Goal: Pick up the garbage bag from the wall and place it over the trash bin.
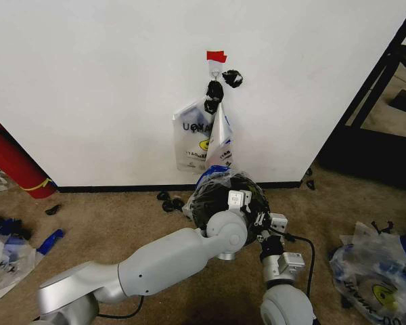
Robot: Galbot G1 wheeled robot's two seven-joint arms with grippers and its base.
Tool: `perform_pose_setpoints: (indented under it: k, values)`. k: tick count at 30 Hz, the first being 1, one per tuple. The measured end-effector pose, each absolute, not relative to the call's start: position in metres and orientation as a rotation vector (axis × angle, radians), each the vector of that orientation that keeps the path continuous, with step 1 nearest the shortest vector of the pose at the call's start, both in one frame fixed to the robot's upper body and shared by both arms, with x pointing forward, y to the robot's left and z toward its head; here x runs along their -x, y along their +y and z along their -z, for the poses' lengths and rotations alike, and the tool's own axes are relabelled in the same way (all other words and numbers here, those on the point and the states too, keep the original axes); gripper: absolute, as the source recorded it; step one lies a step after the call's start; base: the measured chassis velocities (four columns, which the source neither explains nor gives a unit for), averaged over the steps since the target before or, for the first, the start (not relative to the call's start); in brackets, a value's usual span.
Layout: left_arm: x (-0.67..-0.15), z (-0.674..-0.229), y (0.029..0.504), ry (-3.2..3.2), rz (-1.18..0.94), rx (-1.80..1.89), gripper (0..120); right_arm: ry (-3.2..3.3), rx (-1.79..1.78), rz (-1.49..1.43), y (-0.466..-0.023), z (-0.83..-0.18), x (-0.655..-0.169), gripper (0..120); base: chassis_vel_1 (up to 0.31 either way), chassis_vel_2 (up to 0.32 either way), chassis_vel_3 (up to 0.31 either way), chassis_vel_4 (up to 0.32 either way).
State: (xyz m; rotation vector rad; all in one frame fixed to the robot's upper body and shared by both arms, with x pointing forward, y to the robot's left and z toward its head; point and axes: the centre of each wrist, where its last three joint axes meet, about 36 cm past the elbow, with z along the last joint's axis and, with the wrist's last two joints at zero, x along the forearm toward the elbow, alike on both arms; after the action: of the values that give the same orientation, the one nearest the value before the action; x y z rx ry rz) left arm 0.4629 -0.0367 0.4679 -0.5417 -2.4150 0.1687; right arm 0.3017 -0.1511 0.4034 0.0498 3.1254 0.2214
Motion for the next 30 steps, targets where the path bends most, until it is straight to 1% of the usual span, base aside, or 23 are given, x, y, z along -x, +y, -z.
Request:
perform_pose_setpoints:
  k: [5,10,16,19,24,30]
  values:
    - [-0.470,-0.462,-0.040,-2.445,-0.163,0.501,0,3.125,-0.047,-0.227,-0.151,-0.404,-0.300,0,0.000,0.000,0.000,0.000]
    - [-0.470,-0.457,-0.032,-2.476,-0.143,0.466,0,3.124,-0.046,-0.229,-0.151,-0.405,-0.300,0,0.000,0.000,0.000,0.000]
    - [-0.453,-0.475,-0.015,-2.502,-0.126,0.514,0,3.120,-0.052,-0.231,-0.153,-0.405,-0.304,0,0.000,0.000,0.000,0.000]
    - [-0.439,-0.493,-0.003,-2.488,-0.057,0.564,0,3.117,-0.058,-0.228,-0.155,-0.405,-0.306,0,0.000,0.000,0.000,0.000]
    - [-0.434,-0.496,0.007,-2.438,0.017,0.559,0,3.117,-0.064,-0.220,-0.157,-0.405,-0.306,0,0.000,0.000,0.000,0.000]
    - [-0.437,-0.491,0.006,-2.398,0.036,0.602,0,3.106,-0.055,-0.209,-0.151,-0.404,-0.298,0,0.000,0.000,0.000,0.000]
